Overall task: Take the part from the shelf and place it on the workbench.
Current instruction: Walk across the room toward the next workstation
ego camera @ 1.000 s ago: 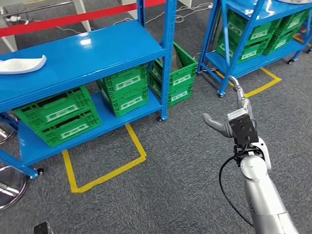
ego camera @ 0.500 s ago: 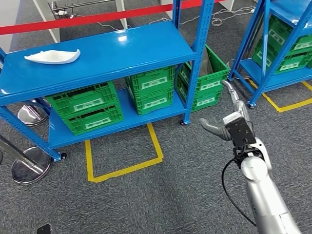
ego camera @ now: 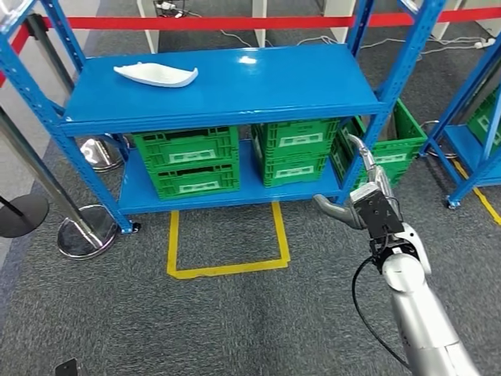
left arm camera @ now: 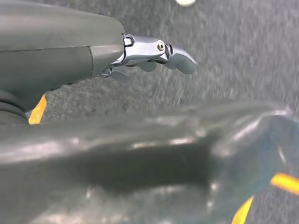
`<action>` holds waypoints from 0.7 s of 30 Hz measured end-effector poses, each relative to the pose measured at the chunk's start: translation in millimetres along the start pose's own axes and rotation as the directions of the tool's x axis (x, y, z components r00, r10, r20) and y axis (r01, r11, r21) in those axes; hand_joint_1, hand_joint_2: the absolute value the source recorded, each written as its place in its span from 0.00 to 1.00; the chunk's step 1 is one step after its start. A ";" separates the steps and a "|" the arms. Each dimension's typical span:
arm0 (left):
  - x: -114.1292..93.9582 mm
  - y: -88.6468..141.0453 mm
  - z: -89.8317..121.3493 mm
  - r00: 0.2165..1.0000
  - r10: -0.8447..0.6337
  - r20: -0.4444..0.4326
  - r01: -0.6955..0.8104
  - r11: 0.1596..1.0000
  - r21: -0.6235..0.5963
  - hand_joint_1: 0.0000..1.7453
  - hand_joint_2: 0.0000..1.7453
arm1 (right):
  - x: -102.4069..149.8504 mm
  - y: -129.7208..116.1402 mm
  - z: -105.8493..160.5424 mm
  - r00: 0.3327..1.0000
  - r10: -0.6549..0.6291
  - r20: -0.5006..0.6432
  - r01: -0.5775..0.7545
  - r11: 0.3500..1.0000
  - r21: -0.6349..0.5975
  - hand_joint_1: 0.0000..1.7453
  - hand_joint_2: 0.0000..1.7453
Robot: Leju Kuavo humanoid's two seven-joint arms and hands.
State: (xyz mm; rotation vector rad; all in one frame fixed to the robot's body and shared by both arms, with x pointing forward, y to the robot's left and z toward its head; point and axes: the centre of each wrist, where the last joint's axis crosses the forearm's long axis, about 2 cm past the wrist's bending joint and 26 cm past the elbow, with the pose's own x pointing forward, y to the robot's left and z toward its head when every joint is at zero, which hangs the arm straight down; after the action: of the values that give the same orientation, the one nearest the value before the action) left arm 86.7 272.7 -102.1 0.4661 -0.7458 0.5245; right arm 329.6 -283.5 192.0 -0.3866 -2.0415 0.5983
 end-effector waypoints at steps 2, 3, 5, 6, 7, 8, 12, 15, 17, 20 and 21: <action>0.6 -0.7 -0.2 1.000 0.001 -0.001 -0.001 1.000 -0.001 0.00 0.00 | -3.5 0.2 1.8 0.998 -0.014 -0.053 0.015 1.000 0.010 0.00 0.75; 0.2 -1.0 0.3 1.000 0.001 -0.003 -0.001 1.000 -0.002 0.00 0.00 | -5.8 0.9 3.3 0.996 -0.021 -0.081 0.023 1.000 0.016 0.00 1.00; -0.9 -1.1 1.3 1.000 0.001 -0.008 -0.001 1.000 -0.003 0.00 0.00 | -9.8 2.4 5.6 0.992 -0.034 -0.123 0.037 0.999 0.024 0.00 1.00; -1.2 -1.2 1.6 1.000 0.001 -0.010 -0.001 1.000 -0.003 0.00 0.00 | -11.2 2.6 6.1 0.990 -0.041 -0.137 0.045 0.999 0.025 0.00 1.00; -1.2 -1.1 1.5 1.000 0.002 -0.011 -0.002 1.000 -0.002 0.00 0.00 | -12.4 2.5 6.2 0.988 -0.049 -0.149 0.053 0.998 0.024 0.00 1.00; -0.7 -0.3 0.8 1.000 0.003 -0.011 -0.003 1.000 0.000 0.00 0.00 | -13.4 2.4 6.1 0.986 -0.058 -0.158 0.062 0.998 0.022 0.00 1.00; -0.7 3.0 -0.8 1.000 0.002 -0.013 -0.002 1.000 0.007 0.00 0.00 | -17.3 3.5 9.6 0.979 -0.095 -0.182 0.096 0.995 -0.004 0.00 1.00; -1.1 3.0 -0.6 1.000 0.002 -0.015 -0.002 1.000 0.007 0.00 0.00 | -17.8 3.1 10.1 0.978 -0.107 -0.181 0.104 0.994 -0.022 0.00 0.50; -0.9 2.9 -0.6 1.000 0.002 -0.015 -0.002 1.000 0.007 0.00 0.00 | -18.1 2.6 10.1 0.977 -0.112 -0.181 0.109 0.994 -0.027 0.00 0.00; -1.1 2.9 -0.5 1.000 0.002 -0.015 -0.002 1.000 0.008 0.00 0.00 | -18.3 2.1 10.2 0.976 -0.117 -0.182 0.114 0.993 -0.030 0.00 0.00; -1.2 3.0 -0.4 1.000 0.002 -0.016 -0.002 1.000 0.008 0.00 0.00 | -18.4 1.9 10.2 0.976 -0.118 -0.182 0.114 0.993 -0.031 0.00 0.00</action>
State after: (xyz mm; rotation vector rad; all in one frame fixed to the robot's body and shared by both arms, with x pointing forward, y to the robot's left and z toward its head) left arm 84.4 275.0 -102.6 0.4686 -0.7294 0.5328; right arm 330.2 -293.6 173.4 -0.3194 -1.8799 0.4538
